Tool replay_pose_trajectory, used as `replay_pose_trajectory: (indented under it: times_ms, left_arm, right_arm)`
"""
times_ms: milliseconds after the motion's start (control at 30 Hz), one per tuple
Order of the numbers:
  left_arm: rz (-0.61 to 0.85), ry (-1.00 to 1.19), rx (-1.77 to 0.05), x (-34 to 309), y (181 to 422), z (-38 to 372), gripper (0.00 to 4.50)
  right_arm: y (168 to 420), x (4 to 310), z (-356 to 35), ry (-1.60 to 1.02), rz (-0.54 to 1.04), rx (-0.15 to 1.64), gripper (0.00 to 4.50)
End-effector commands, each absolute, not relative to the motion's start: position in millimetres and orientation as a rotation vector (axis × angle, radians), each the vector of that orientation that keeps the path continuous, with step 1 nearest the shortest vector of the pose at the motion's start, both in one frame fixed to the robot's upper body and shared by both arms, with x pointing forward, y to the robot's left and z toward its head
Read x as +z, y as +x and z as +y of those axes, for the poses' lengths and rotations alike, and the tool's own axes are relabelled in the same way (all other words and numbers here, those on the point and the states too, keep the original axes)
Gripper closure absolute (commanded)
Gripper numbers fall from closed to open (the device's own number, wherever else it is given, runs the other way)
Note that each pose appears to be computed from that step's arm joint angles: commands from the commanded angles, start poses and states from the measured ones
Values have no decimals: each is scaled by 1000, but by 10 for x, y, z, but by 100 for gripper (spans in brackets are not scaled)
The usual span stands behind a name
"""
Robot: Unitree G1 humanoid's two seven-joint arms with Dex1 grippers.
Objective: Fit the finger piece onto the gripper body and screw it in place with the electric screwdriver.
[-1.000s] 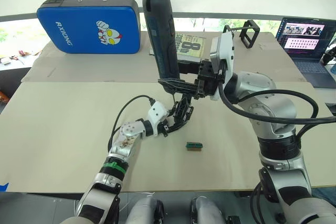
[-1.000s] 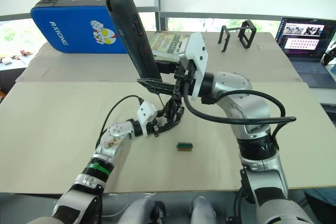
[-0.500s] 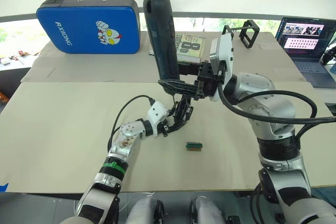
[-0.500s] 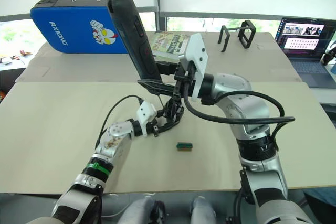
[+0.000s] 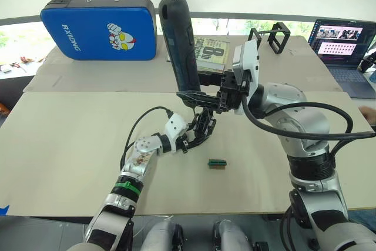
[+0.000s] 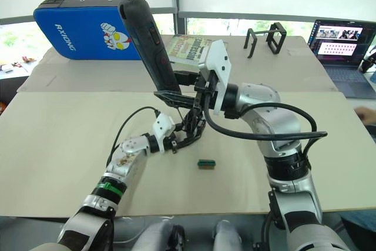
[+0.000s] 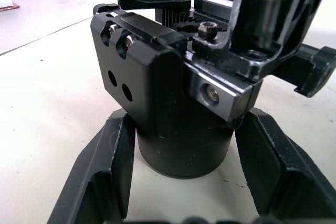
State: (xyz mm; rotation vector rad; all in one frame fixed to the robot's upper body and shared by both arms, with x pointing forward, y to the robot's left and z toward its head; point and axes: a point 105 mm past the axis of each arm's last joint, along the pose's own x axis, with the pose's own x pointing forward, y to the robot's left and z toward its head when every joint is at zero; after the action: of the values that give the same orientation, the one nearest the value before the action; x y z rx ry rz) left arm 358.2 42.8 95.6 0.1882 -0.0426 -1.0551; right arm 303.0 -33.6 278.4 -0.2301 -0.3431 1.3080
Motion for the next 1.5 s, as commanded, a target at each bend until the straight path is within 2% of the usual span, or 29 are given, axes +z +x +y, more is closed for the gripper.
replay_pose_trajectory:
  times_ms: [33, 967, 1500]
  left_arm:
    - [-88, 191, -1073, 1064, 3551, 386, 223]
    - [-88, 197, -1076, 1061, 3550, 393, 223]
    - [-94, 199, -1077, 1086, 3566, 387, 223]
  right_arm:
    - [2937, 2948, -350, -243, -446, 1313, 264]
    - [2967, 2902, -341, -255, -451, 1304, 264]
    - [3007, 2736, -411, -242, -377, 1298, 264]
